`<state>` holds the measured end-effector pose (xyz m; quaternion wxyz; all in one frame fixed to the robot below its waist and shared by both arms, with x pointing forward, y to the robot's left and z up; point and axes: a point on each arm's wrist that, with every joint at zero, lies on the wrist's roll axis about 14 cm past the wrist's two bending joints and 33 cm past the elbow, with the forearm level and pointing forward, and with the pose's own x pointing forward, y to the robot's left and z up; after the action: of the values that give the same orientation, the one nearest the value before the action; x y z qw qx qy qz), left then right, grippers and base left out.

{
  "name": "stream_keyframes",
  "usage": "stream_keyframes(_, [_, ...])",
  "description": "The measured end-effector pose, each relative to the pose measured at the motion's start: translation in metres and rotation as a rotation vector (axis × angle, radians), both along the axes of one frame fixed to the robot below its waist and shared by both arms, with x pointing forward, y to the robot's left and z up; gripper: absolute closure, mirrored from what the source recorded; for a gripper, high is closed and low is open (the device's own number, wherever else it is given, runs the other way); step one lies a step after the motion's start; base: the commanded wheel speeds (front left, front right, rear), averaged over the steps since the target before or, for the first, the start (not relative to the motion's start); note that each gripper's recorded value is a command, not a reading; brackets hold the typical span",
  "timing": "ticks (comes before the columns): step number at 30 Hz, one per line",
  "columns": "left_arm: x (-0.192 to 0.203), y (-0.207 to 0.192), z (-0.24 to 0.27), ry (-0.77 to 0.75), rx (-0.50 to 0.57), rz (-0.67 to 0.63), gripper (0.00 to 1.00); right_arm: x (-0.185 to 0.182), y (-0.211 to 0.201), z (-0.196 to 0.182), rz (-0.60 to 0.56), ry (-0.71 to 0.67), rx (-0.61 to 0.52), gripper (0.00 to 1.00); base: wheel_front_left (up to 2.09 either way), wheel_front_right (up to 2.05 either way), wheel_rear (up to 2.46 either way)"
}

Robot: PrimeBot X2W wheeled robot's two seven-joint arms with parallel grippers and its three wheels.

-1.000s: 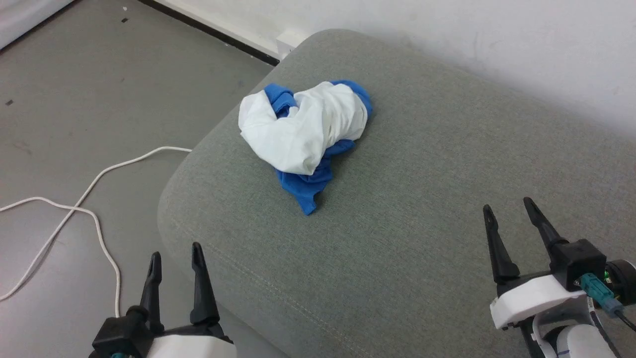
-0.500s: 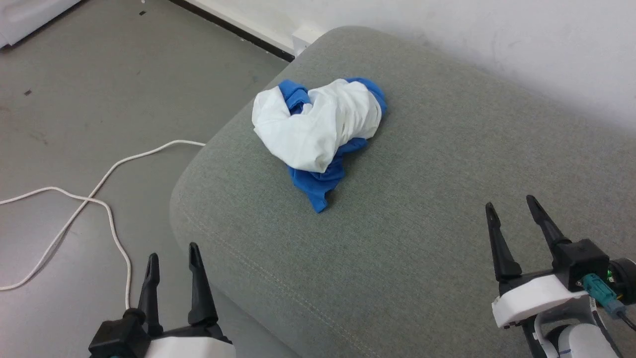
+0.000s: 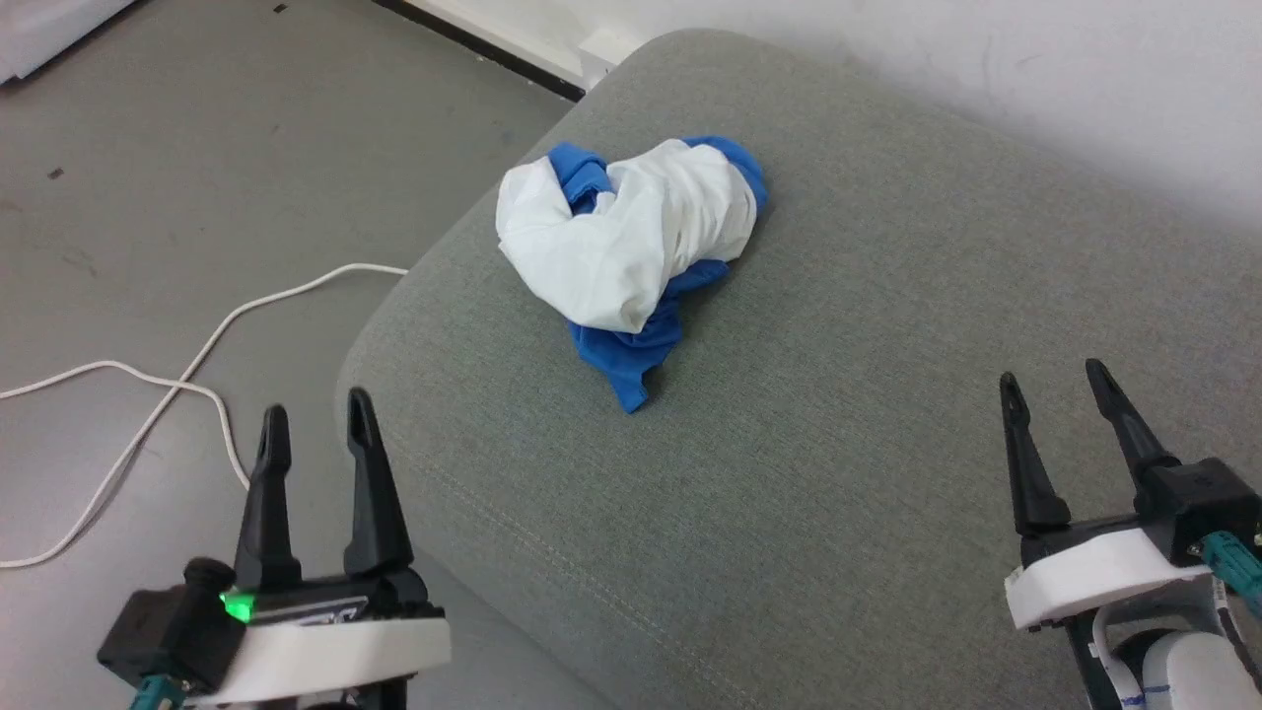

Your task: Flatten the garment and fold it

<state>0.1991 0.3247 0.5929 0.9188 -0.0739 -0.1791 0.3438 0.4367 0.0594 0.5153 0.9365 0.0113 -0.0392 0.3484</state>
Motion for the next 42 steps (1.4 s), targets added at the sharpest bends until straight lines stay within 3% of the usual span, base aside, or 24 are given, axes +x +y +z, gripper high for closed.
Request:
stream_keyframes(7, [0.050,0.003,0.071,0.000,0.238,-0.153,0.00,0.016,-0.014,0.003,-0.023,-0.012,-0.017,0.00,0.00,0.00,0.00])
stream_keyframes(13, [0.108,0.026,0.098,0.107,0.286,-0.220,0.00,0.034,-0.026,0.007,-0.034,-0.030,-0.026,0.00,0.00,0.00,0.00])
stream_keyframes(22, [0.194,0.057,0.040,0.387,0.080,-0.291,0.00,0.055,-0.048,-0.004,-0.047,-0.012,-0.035,0.00,0.00,0.00,0.00])
stream_keyframes(28, [0.234,0.054,-0.019,0.575,-0.005,-0.353,0.00,0.072,-0.077,-0.017,-0.099,-0.003,-0.066,0.00,0.00,0.00,0.00])
stream_keyframes(42, [0.251,0.029,-0.172,1.013,-0.254,-0.428,0.00,0.085,-0.117,-0.044,-0.160,0.049,-0.126,0.00,0.00,0.00,0.00])
